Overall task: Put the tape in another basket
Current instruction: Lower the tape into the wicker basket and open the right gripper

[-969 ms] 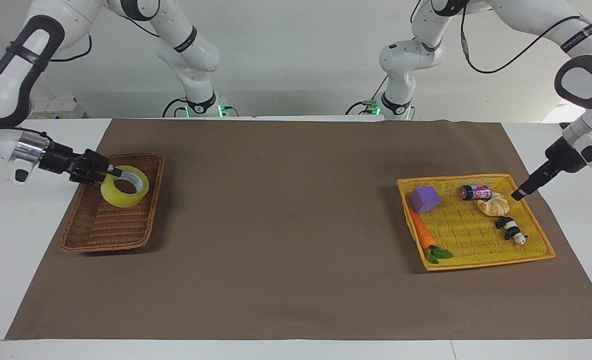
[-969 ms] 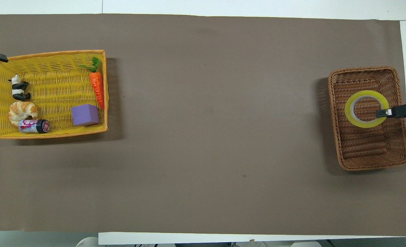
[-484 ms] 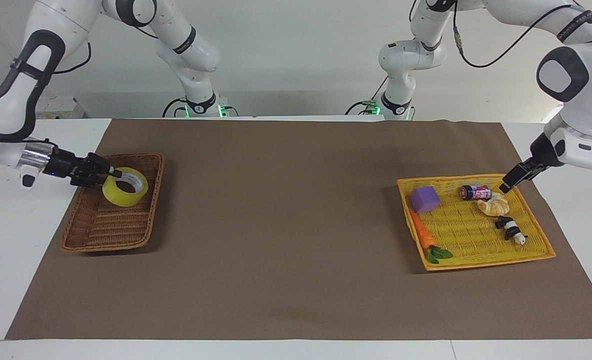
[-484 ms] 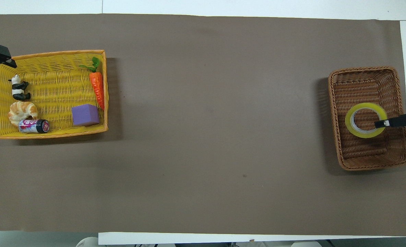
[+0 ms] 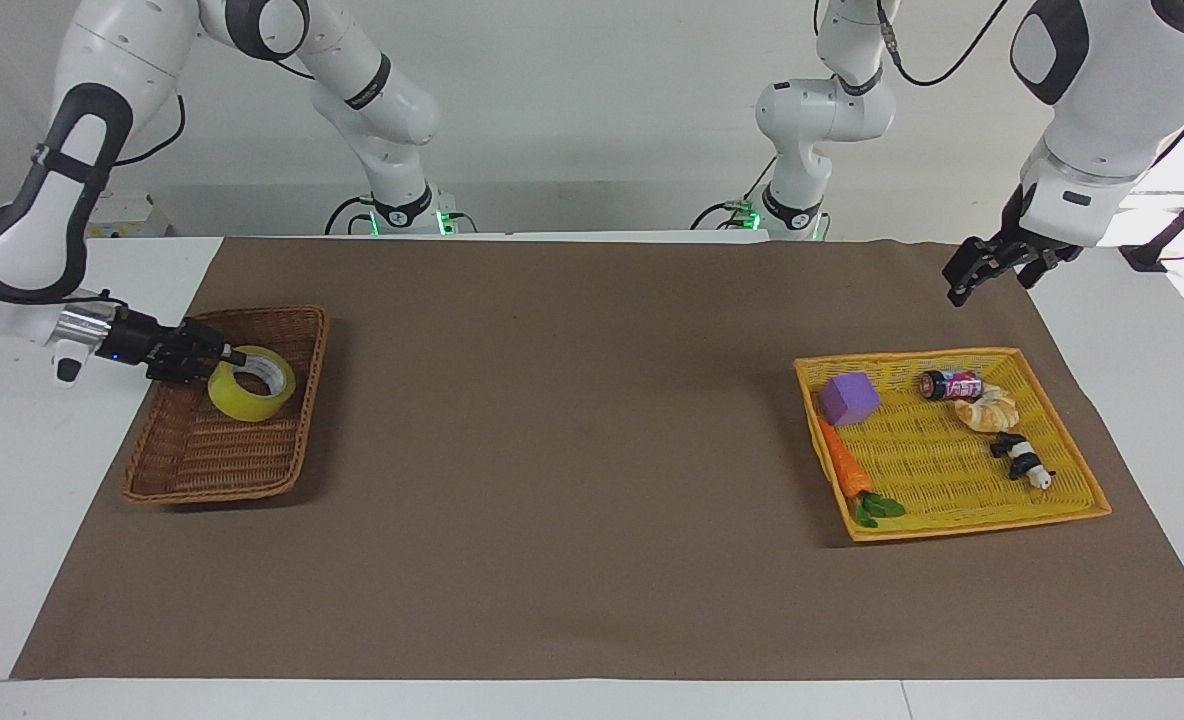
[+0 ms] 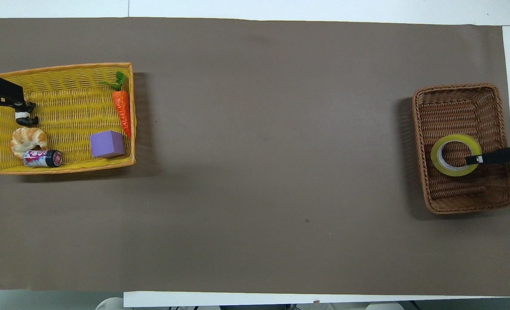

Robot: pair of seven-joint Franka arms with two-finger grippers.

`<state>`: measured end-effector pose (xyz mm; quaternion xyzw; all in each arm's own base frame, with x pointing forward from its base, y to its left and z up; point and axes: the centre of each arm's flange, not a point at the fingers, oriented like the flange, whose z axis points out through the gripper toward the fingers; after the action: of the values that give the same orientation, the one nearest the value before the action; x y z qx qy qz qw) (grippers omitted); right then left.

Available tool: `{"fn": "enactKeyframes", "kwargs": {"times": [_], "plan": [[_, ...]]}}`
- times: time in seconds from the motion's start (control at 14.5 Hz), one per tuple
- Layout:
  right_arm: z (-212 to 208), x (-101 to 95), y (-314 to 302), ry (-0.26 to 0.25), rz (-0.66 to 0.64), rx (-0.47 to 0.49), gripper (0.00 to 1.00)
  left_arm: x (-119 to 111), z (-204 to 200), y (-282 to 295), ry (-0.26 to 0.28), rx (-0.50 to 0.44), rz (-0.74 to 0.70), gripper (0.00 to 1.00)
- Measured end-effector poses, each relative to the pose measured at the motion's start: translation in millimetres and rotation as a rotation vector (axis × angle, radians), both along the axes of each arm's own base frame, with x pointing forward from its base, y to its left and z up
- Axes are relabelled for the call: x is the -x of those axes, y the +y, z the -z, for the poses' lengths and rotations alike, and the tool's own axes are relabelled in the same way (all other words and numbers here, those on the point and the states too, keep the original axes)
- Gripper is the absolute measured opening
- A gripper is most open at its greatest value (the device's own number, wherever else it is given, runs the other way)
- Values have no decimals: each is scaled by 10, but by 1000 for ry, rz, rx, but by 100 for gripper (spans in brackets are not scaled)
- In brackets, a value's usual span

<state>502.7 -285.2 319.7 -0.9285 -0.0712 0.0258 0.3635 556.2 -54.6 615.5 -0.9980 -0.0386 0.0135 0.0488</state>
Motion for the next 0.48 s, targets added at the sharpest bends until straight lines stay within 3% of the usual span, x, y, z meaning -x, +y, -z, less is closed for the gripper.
{"fn": "enactKeyframes", "kwargs": {"times": [0.07,0.35,0.42,0.48], "plan": [[-2,-3,3,-1,-1,0,54,-2,21,6,6,-1,9,100],[-10,-58,25,-19,-7,20,93,3,47,29,19,-2,28,100],[-29,-85,18,-28,-15,40,100,2,61,53,23,-2,36,100],[-62,-123,14,-43,-29,73,100,0,72,94,27,-1,39,100]]}}
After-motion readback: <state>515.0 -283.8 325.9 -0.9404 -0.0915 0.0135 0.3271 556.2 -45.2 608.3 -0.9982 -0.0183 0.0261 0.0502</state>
